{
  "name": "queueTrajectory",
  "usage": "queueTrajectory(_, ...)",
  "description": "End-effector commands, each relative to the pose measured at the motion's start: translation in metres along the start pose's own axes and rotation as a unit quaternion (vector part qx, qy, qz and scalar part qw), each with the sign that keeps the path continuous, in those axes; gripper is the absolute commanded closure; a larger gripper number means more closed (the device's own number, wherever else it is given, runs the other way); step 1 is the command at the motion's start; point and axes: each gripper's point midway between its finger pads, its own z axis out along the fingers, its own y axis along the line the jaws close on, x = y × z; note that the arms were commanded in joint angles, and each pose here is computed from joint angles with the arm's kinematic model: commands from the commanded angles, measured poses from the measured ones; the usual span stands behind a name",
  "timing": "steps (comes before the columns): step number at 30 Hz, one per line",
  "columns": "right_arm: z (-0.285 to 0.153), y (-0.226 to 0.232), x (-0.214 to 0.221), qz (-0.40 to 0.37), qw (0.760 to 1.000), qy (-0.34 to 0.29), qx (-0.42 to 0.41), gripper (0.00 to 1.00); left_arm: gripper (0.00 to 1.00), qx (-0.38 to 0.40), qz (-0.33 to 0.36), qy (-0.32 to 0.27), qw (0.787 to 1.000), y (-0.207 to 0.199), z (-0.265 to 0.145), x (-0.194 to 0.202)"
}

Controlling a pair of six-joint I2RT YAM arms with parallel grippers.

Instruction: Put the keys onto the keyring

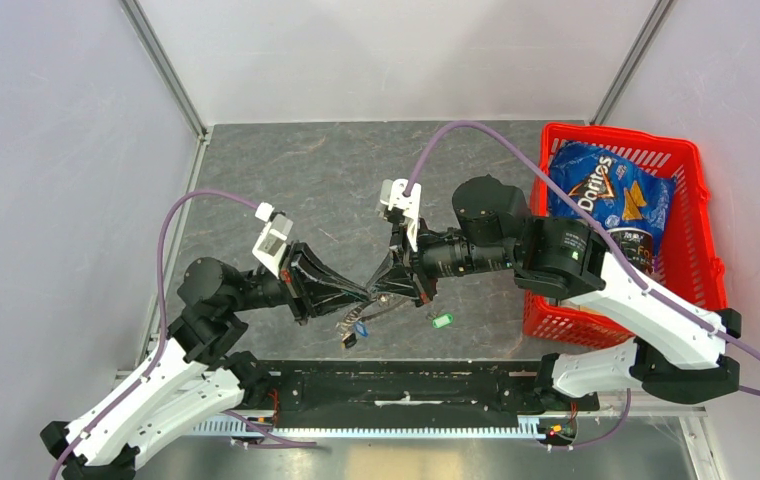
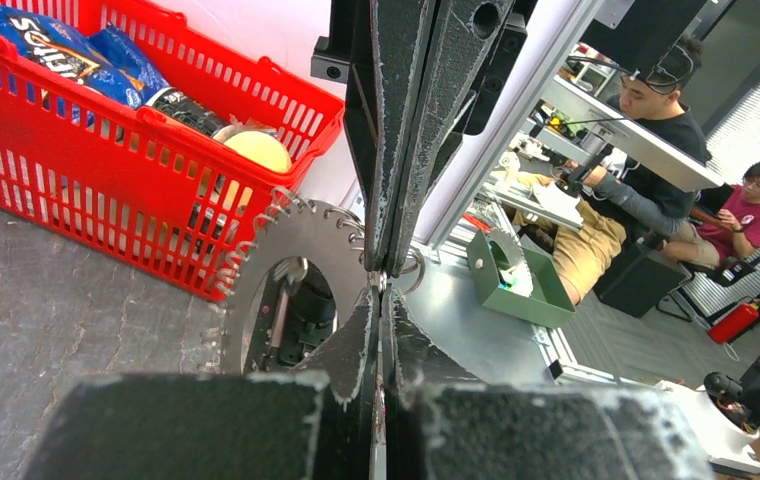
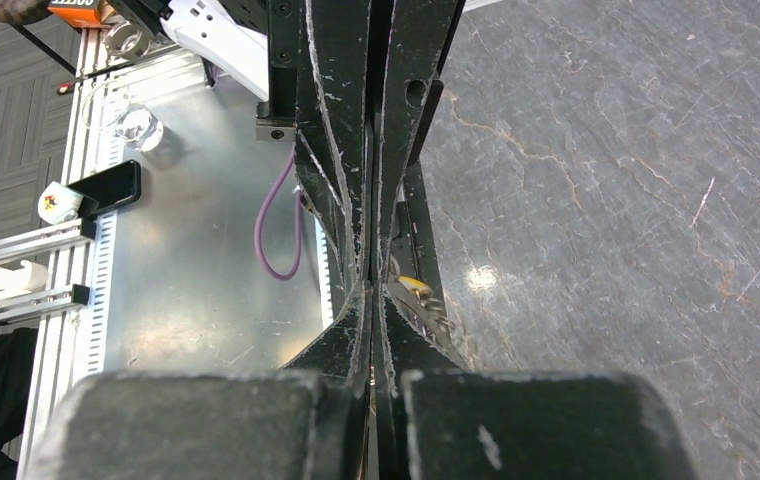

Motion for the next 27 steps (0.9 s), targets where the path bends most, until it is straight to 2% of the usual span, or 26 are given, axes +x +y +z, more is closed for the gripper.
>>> queueTrajectory(1,-0.010,0.012,-0.036,-0.018,0.998,-0.062,-0.015,1.00,0.98,0.024,0.010,-0.010,1.000,-0.012,-0.002,-0.006)
queueTrajectory(10,-0.017,0.015,-0.029,-0.006,0.998,-0.060,-0.017,1.00,0.98,0.024,0.030,-0.029,0.999,-0.019,-0.007,-0.015)
queueTrajectory(12,-0.024,0.016,-0.030,-0.003,0.998,-0.066,-0.013,0.82,0.98,0.024,0.034,-0.033,0.999,-0.021,-0.008,-0.016)
queueTrajectory(14,-0.034,0.018,-0.031,0.000,0.997,-0.077,-0.008,0.70,0.98,0.022,0.037,-0.038,0.998,-0.021,-0.009,-0.018)
queueTrajectory(16,-0.042,0.019,-0.032,0.005,0.996,-0.087,-0.002,0.63,0.98,0.019,0.037,-0.040,0.998,-0.021,-0.010,-0.018)
queueTrajectory(23,-0.047,0.027,-0.030,0.021,0.996,-0.086,-0.017,0.55,0.98,0.007,0.041,-0.045,0.998,-0.018,-0.010,-0.022)
queueTrajectory(27,-0.039,0.039,-0.030,0.035,0.995,-0.078,-0.057,0.53,0.98,-0.009,0.043,-0.053,0.998,-0.014,-0.011,-0.024)
